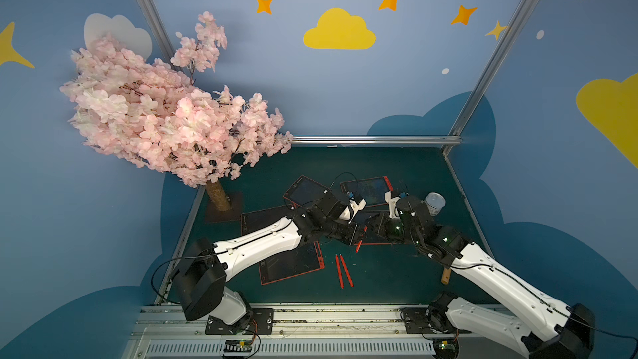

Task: Place the stylus back onto the writing tablet
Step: Pick up the stylus from the center of the board, then place the stylus on the writing tablet.

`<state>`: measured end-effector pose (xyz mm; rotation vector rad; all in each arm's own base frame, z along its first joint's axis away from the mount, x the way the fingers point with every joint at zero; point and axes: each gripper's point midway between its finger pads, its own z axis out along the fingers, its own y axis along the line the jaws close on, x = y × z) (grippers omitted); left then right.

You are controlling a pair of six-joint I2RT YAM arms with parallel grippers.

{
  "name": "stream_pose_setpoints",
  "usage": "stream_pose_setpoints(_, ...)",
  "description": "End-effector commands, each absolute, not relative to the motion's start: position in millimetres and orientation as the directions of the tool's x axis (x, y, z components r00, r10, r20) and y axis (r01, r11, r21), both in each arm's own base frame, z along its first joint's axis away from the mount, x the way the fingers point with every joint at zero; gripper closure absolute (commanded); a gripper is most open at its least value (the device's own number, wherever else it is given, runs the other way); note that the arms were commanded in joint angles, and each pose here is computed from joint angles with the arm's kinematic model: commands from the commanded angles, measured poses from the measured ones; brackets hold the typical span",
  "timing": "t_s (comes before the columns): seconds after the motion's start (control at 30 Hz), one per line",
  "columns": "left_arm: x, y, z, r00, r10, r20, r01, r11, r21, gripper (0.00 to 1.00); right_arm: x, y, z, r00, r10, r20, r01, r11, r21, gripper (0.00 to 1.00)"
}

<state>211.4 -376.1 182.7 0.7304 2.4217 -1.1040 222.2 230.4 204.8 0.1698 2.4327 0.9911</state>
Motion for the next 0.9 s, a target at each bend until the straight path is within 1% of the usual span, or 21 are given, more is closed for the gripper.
stream_pose_setpoints(0.0, 213, -375, 185, -0.777, 0.321, -0.541, 0.615, 0.566, -0.548, 0.94, 221, 227, 208, -0.852, 0.282, -0.442, -0.106, 0.733, 0.672, 0.71)
stream_pose_setpoints(0.07, 215, -372, 183, -0.779, 0.326, -0.536, 0.613, 0.575, -0.542, 0.94, 218, 223, 209, -0.845, 0.274, -0.459, -0.125, 0.733, 0.669, 0.57)
stream_pose_setpoints(0.2, 220, -359, 180, -0.780, 0.335, -0.529, 0.610, 0.598, -0.520, 0.93, 210, 215, 213, -0.828, 0.255, -0.499, -0.185, 0.716, 0.673, 0.25)
stream_pose_setpoints(0.27, 225, -351, 178, -0.780, 0.339, -0.527, 0.608, 0.610, -0.508, 0.93, 205, 210, 216, -0.810, 0.232, -0.538, -0.234, 0.713, 0.660, 0.13)
stream_pose_setpoints(0.33, 231, -342, 176, -0.780, 0.346, -0.522, 0.607, 0.622, -0.495, 0.93, 200, 206, 219, -0.785, 0.199, -0.586, -0.296, 0.711, 0.638, 0.04)
stream_pose_setpoints(0.4, 237, -333, 173, -0.779, 0.355, -0.516, 0.607, 0.634, -0.480, 0.93, 194, 202, 224, -0.760, 0.165, -0.629, -0.351, 0.710, 0.611, 0.02)
stream_pose_setpoints(0.47, 245, -323, 168, -0.773, 0.378, -0.510, 0.613, 0.650, -0.449, 0.93, 190, 198, 228, -0.731, 0.135, -0.669, -0.398, 0.712, 0.578, 0.02)
stream_pose_setpoints(0.6, 265, -307, 159, -0.750, 0.426, -0.505, 0.633, 0.683, -0.364, 0.93, 190, 188, 232, -0.693, 0.121, -0.711, -0.418, 0.736, 0.532, 0.02)
stream_pose_setpoints(0.67, 277, -301, 153, -0.744, 0.449, -0.496, 0.636, 0.704, -0.316, 0.92, 187, 190, 239, -0.653, 0.097, -0.751, -0.479, 0.716, 0.509, 0.02)
stream_pose_setpoints(0.73, 289, -296, 145, -0.745, 0.466, -0.477, 0.630, 0.728, -0.271, 0.92, 183, 190, 246, -0.613, 0.079, -0.786, -0.528, 0.699, 0.482, 0.02)
stream_pose_setpoints(0.87, 311, -294, 133, -0.748, 0.498, -0.438, 0.626, 0.749, -0.217, 0.92, 179, 183, 249, -0.572, 0.012, -0.820, -0.567, 0.717, 0.406, 0.02)
